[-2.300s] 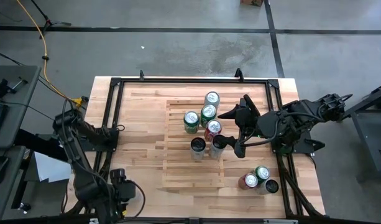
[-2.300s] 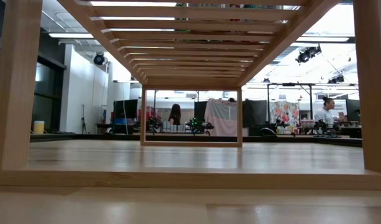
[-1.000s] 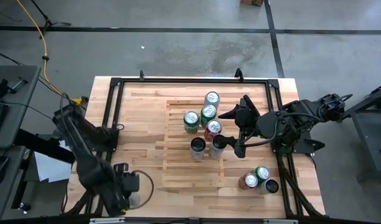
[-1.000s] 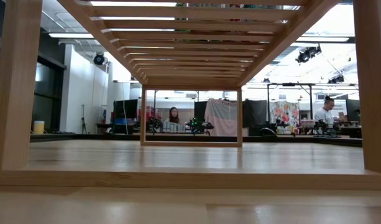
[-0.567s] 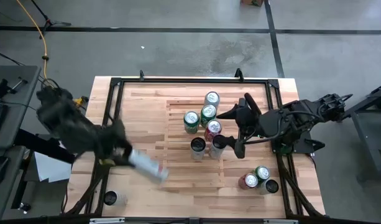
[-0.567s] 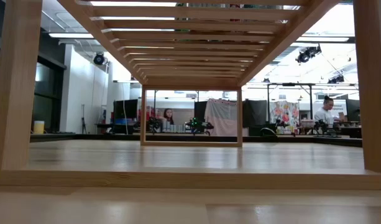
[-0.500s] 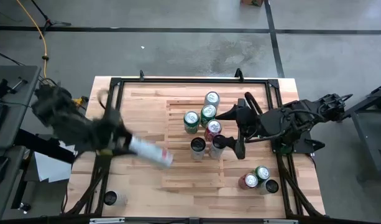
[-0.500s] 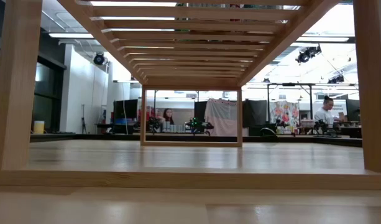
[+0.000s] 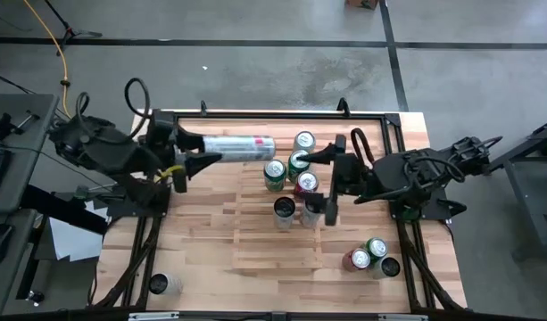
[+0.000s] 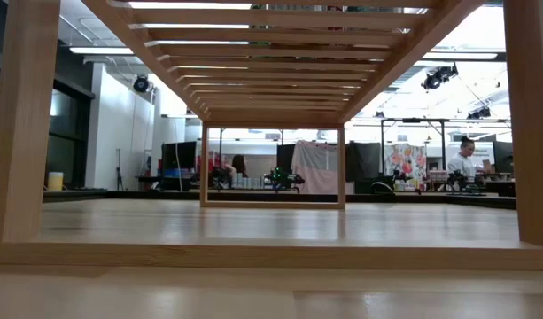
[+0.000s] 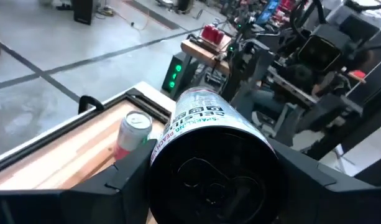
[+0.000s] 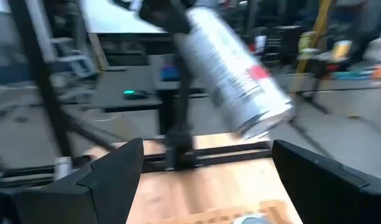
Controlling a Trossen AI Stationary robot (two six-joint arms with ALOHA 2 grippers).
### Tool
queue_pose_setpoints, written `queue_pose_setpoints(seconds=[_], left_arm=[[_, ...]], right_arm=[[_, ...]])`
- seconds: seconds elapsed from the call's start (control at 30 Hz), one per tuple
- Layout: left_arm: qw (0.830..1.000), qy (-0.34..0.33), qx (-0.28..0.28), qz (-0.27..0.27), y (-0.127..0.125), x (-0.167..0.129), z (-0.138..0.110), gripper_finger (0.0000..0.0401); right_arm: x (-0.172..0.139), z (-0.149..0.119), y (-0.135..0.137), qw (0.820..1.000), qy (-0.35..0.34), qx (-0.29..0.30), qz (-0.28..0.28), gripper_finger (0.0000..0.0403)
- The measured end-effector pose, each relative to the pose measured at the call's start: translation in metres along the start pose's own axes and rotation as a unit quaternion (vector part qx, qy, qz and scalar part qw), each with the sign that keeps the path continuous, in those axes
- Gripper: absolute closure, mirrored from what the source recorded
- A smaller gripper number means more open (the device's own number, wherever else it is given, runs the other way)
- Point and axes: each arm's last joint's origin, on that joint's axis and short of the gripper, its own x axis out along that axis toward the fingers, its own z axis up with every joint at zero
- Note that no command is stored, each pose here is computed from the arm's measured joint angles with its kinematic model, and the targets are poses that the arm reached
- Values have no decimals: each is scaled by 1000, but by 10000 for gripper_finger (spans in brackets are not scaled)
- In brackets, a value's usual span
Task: Place canned beverage on shelf
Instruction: Put the white pink soda can on the shelf aligned with the other white pink soda cans
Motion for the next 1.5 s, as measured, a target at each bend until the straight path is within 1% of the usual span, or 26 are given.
queue_pose_setpoints(seconds=[0.17,0.27,0.37,0.47,0.63,0.77,0.87,1.03,1.13,1.27,1.43,1.5], left_arm=[[999,20,-31,6,1,14,-2,163],[999,18,-47,17,3,19,-1,163],[997,16,-68,28,4,25,-1,163],[995,24,-90,28,5,32,0,163],[992,46,-114,25,2,45,-4,163],[991,65,-116,24,-2,57,-10,163],[991,77,-108,26,-4,65,-14,163],[993,88,-77,27,-7,74,-19,163],[995,95,-38,18,-10,78,-21,163],[995,102,15,-1,-11,79,-22,163],[991,105,77,-16,-13,79,-22,163],[989,108,100,-23,-13,79,-22,163]], right_arm=[[6,-2,0,996,-1,-58,-61,61],[11,-4,1,992,5,-95,-77,61],[18,-9,5,987,17,-139,-78,61],[28,-15,9,978,29,-185,-93,61],[42,-23,17,961,41,-246,-119,61],[53,-27,22,944,44,-291,-149,61],[57,-29,24,936,49,-313,-152,61],[59,-31,26,939,47,-306,-146,61],[59,-31,27,952,39,-273,-133,61],[57,-28,25,972,24,-216,-86,61],[56,-28,20,980,29,-184,-70,61],[56,-28,16,984,30,-166,-56,61]])
